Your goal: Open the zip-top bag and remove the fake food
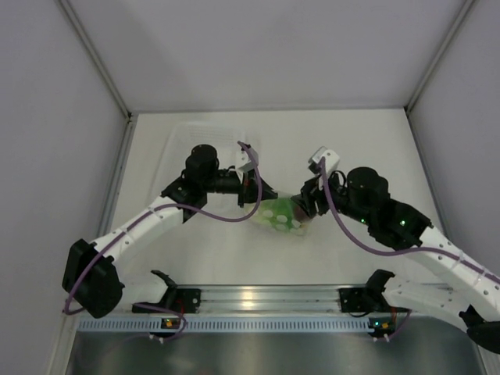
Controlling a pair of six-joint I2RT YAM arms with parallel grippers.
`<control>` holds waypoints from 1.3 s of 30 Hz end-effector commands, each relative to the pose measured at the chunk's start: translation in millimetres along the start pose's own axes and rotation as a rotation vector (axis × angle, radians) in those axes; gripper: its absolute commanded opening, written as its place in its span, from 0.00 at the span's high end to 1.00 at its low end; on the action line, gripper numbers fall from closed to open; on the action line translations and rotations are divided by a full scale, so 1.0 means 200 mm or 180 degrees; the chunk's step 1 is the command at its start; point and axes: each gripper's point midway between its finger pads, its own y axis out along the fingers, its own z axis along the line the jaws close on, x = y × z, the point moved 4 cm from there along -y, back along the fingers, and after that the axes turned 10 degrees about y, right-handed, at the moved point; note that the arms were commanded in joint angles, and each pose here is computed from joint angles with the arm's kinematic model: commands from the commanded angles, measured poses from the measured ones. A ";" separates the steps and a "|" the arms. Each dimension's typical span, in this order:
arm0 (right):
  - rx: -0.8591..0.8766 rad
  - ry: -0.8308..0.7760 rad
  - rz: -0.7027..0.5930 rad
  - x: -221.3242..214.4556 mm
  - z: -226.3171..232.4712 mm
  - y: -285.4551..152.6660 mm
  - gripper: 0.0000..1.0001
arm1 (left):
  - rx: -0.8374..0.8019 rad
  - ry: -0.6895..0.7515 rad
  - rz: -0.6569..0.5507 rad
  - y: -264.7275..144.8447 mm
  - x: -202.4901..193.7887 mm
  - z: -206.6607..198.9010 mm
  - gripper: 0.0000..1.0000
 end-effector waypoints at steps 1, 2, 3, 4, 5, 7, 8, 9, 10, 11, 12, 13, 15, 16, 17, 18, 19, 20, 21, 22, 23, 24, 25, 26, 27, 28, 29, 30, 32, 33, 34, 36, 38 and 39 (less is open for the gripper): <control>-0.0419 0.0363 -0.0637 0.16 -0.13 -0.14 0.35 | -0.0011 0.0245 -0.0255 0.00 0.17 -0.03 1.00; -0.0417 0.0452 -0.0689 0.17 -0.14 -0.16 0.31 | 0.0058 0.0244 -0.0269 0.00 0.19 -0.02 1.00; -0.0484 0.0504 -0.0724 0.18 -0.17 -0.19 0.28 | 0.0104 0.0248 -0.0276 0.00 0.20 -0.02 1.00; -0.0607 0.0563 -0.0830 0.19 -0.21 -0.24 0.26 | 0.0188 0.0259 -0.0283 0.01 0.22 -0.01 1.00; -0.0671 0.0553 -0.0875 0.19 -0.23 -0.27 0.25 | 0.0234 0.0270 -0.0298 0.01 0.23 0.00 1.00; -0.0706 0.0452 -0.1149 0.21 -0.23 -0.37 0.25 | 0.0409 0.0282 -0.0334 0.00 0.27 0.01 1.00; -0.0719 0.0423 -0.1164 0.18 -0.24 -0.38 0.22 | 0.0455 0.0269 -0.0359 0.00 0.29 0.02 1.00; -0.0723 0.0411 -0.1212 0.17 -0.23 -0.45 0.21 | 0.0482 0.0285 -0.0389 -0.01 0.32 0.02 1.00; -0.0703 0.0394 -0.1197 0.16 -0.22 -0.47 0.20 | 0.0497 0.0272 -0.0410 -0.01 0.33 0.01 1.00; -0.0609 0.0367 -0.1191 0.17 -0.19 -0.49 0.20 | 0.0509 0.0281 -0.0448 -0.02 0.36 0.01 1.00; -0.0559 0.0366 -0.1154 0.16 -0.18 -0.52 0.20 | 0.0501 0.0291 -0.0491 -0.03 0.39 0.00 1.00; -0.0415 0.0344 -0.1111 0.15 -0.14 -0.52 0.20 | 0.0480 0.0269 -0.0518 -0.03 0.41 -0.01 1.00; -0.0185 0.0296 -0.1048 0.13 -0.09 -0.54 0.21 | 0.0374 0.0291 -0.0594 -0.04 0.47 -0.04 1.00; -0.0158 0.0269 -0.1057 0.12 -0.08 -0.55 0.21 | 0.0322 0.0267 -0.0621 -0.04 0.50 -0.06 1.00; -0.0219 0.0274 -0.1101 0.12 -0.09 -0.57 0.19 | 0.0246 0.0304 -0.0657 -0.05 0.53 -0.08 1.00; -0.0231 0.0262 -0.1200 0.13 -0.09 -0.60 0.19 | 0.0208 0.0339 -0.0704 -0.06 0.56 -0.10 1.00; -0.0214 0.0251 -0.1251 0.13 -0.09 -0.61 0.19 | 0.0199 0.0335 -0.0746 -0.07 0.59 -0.11 1.00; -0.0102 0.0232 -0.1282 0.13 -0.06 -0.62 0.19 | 0.0199 0.0351 -0.0772 -0.08 0.62 -0.12 1.00; -0.0004 0.0209 -0.1343 0.15 -0.04 -0.63 0.19 | 0.0175 0.0362 -0.0789 -0.08 0.63 -0.13 1.00; 0.0103 0.0188 -0.1339 0.15 -0.01 -0.62 0.20 | 0.0172 0.0366 -0.0817 -0.09 0.66 -0.14 1.00; 0.0281 0.0177 -0.1321 0.15 0.02 -0.62 0.21 | 0.0196 0.0386 -0.0851 -0.11 0.68 -0.15 1.00; 0.0349 0.0188 -0.1388 0.18 0.04 -0.62 0.21 | 0.0242 0.0379 -0.0873 -0.11 0.70 -0.14 1.00; 0.0413 0.0221 -0.1385 0.17 0.05 -0.60 0.24 | 0.0252 0.0356 -0.0895 -0.11 0.72 -0.14 1.00; 0.0567 0.0234 -0.1393 0.17 0.08 -0.59 0.25 | 0.0245 0.0352 -0.0908 -0.12 0.73 -0.15 1.00; 0.0642 0.0205 -0.1475 0.20 0.10 -0.60 0.26 | 0.0233 0.0334 -0.0907 -0.11 0.73 -0.15 1.00; 0.0682 0.0202 -0.1494 0.20 0.10 -0.59 0.31 | 0.0208 0.0290 -0.0930 -0.12 0.75 -0.16 1.00; 0.0723 0.0203 -0.1530 0.20 0.11 -0.60 0.33 | 0.0190 0.0295 -0.0960 -0.12 0.77 -0.16 1.00; 0.0744 0.0192 -0.1582 0.21 0.12 -0.61 0.34 | 0.0166 0.0283 -0.0973 -0.12 0.77 -0.16 1.00; 0.0836 0.0152 -0.1639 0.22 0.14 -0.62 0.35 | 0.0123 0.0223 -0.1018 -0.12 0.79 -0.18 1.00; 0.0873 0.0139 -0.1653 0.23 0.14 -0.62 0.35 | 0.0117 0.0238 -0.1058 -0.13 0.81 -0.19 1.00; 0.0915 0.0132 -0.1679 0.23 0.15 -0.61 0.38 | 0.0109 0.0226 -0.1066 -0.13 0.81 -0.20 1.00; 0.0984 0.0176 -0.1720 0.24 0.16 -0.61 0.40 | 0.0042 0.0289 -0.1095 -0.14 0.82 -0.23 1.00; 0.1007 0.0200 -0.1809 0.25 0.16 -0.61 0.44 | -0.0042 0.0318 -0.1089 -0.15 0.82 -0.25 1.00; 0.1015 0.0206 -0.1830 0.26 0.17 -0.61 0.44 | -0.0061 0.0328 -0.1092 -0.15 0.82 -0.26 1.00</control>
